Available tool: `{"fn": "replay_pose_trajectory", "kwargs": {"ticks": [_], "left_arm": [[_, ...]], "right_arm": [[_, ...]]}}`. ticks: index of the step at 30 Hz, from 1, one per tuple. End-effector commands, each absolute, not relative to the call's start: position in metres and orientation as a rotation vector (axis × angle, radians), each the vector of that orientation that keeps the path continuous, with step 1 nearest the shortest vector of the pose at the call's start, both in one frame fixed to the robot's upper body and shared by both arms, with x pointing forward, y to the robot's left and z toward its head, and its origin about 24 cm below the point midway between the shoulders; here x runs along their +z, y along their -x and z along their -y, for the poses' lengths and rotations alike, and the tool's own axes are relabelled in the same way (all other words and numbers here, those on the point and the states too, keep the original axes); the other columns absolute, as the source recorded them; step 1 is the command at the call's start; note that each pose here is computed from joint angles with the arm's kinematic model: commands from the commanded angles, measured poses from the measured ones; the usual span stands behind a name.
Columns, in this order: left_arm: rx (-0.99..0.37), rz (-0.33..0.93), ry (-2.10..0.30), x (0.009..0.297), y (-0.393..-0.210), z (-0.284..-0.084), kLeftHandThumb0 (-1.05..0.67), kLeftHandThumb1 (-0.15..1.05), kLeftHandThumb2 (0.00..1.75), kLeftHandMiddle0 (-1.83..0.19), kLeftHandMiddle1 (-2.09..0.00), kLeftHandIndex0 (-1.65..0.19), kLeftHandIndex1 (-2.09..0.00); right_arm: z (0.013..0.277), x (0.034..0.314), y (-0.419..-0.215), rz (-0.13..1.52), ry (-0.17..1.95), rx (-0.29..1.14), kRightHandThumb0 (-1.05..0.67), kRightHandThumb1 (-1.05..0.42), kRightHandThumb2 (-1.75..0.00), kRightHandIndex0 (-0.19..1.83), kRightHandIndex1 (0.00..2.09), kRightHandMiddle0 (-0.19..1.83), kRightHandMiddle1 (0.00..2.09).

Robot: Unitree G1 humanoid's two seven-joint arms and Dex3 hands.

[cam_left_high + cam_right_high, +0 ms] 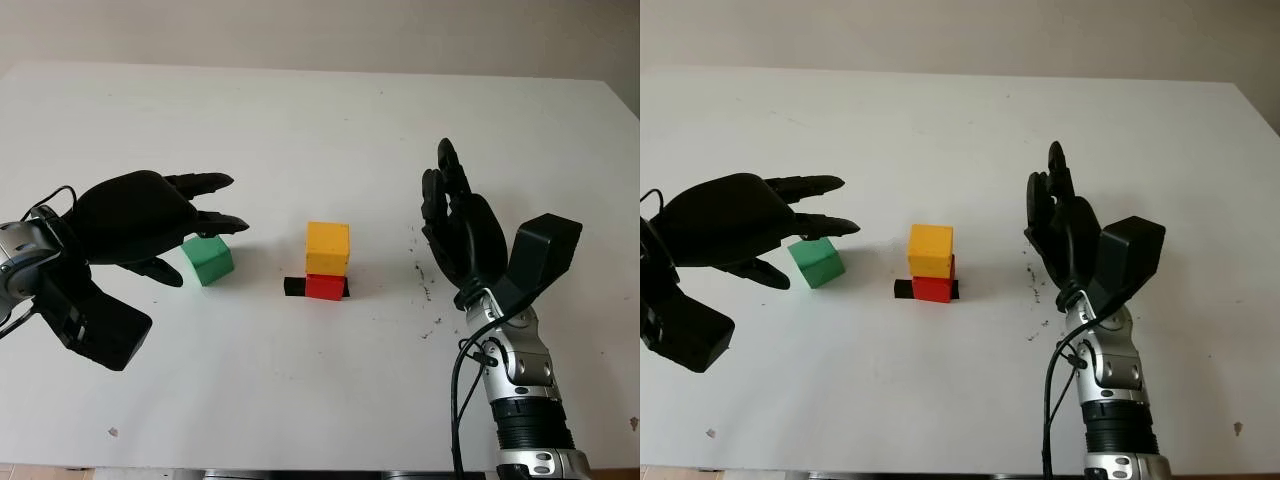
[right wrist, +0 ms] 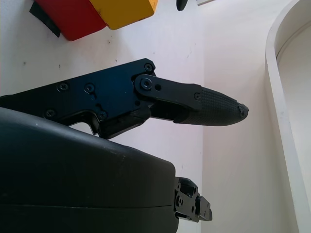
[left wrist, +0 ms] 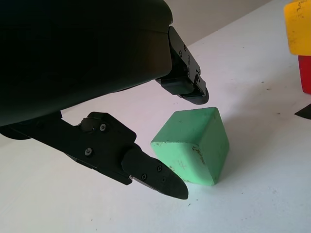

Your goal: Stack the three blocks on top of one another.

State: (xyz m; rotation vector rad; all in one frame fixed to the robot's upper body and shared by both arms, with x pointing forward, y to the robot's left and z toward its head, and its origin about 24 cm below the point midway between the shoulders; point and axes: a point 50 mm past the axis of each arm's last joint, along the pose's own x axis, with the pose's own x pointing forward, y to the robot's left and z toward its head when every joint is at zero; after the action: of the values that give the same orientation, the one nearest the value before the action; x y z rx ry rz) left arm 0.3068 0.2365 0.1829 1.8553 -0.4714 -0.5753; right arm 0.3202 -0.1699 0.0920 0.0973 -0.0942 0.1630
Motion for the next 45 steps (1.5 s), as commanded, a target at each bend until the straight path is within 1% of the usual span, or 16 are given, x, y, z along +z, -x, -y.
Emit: {"fn": "replay_pose_trajectory", "kwargs": {"ticks": [1, 8, 14, 21, 22, 23, 26, 28, 38, 43, 45], "left_arm": [[-0.562, 0.498, -1.862, 0.187, -0.310, -0.235, -0.39, 0.82, 0.05, -0.14, -0.06, -0.53, -0.09], [-0.562, 0.514, -1.872, 0.186, -0.313, -0.233, -0.40, 0.80, 0.05, -0.15, -0.06, -0.62, -0.11], [-0.555, 0.538, -1.910, 0.185, -0.314, -0.233, -0.43, 0.82, 0.06, -0.17, -0.06, -0.69, -0.13], [-0.549, 0.583, -1.883, 0.183, -0.316, -0.232, -0.43, 0.86, 0.07, -0.22, -0.08, -0.82, -0.19], [-0.549, 0.587, -1.869, 0.182, -0.317, -0.232, -0.42, 0.86, 0.06, -0.24, -0.08, -0.86, -0.23], [-0.548, 0.588, -1.851, 0.182, -0.317, -0.232, -0.41, 0.86, 0.06, -0.26, -0.07, -0.83, -0.36], [-0.560, 0.561, -1.817, 0.183, -0.317, -0.232, -0.36, 0.89, 0.06, -0.28, -0.05, -0.61, -0.95], [-0.567, 0.548, -1.809, 0.183, -0.316, -0.231, -0.35, 0.90, 0.06, -0.28, -0.06, -0.57, -1.06], [-0.554, 0.478, -1.664, 0.193, -0.316, -0.234, -0.33, 0.89, 0.05, -0.33, -0.07, -0.56, -1.13], [-0.568, 0.409, -1.620, 0.201, -0.315, -0.234, -0.34, 0.90, 0.05, -0.31, -0.06, -0.52, -1.17], [-0.568, 0.360, -1.576, 0.208, -0.315, -0.235, -0.32, 0.90, 0.05, -0.32, -0.06, -0.51, -1.18]], "right_arm": [[0.175, 0.094, -0.318, 0.100, -0.088, 0.154, -0.73, -1.05, -0.62, -0.19, 0.00, -0.19, 0.00], [0.176, 0.094, -0.316, 0.109, -0.092, 0.151, -0.73, -1.05, -0.60, -0.19, 0.00, -0.19, 0.00], [0.176, 0.094, -0.315, 0.109, -0.091, 0.155, -0.73, -1.05, -0.60, -0.19, 0.00, -0.19, 0.00], [0.175, 0.093, -0.315, 0.106, -0.093, 0.151, -0.73, -1.05, -0.60, -0.19, 0.00, -0.19, 0.00], [0.175, 0.093, -0.315, 0.106, -0.094, 0.152, -0.73, -1.05, -0.60, -0.19, 0.00, -0.19, 0.00], [0.175, 0.093, -0.315, 0.103, -0.097, 0.152, -0.74, -1.05, -0.60, -0.19, 0.00, -0.19, 0.00], [0.175, 0.093, -0.314, 0.103, -0.102, 0.152, -0.73, -1.05, -0.60, -0.19, 0.00, -0.19, 0.00], [0.175, 0.093, -0.314, 0.101, -0.104, 0.152, -0.73, -1.05, -0.60, -0.19, 0.00, -0.19, 0.00], [0.175, 0.092, -0.314, 0.097, -0.108, 0.151, -0.73, -1.05, -0.58, -0.19, 0.00, -0.19, 0.00], [0.174, 0.092, -0.314, 0.094, -0.109, 0.152, -0.73, -1.05, -0.58, -0.19, 0.00, -0.19, 0.00], [0.174, 0.091, -0.314, 0.094, -0.113, 0.153, -0.72, -1.05, -0.58, -0.19, 0.00, -0.19, 0.00]]}}
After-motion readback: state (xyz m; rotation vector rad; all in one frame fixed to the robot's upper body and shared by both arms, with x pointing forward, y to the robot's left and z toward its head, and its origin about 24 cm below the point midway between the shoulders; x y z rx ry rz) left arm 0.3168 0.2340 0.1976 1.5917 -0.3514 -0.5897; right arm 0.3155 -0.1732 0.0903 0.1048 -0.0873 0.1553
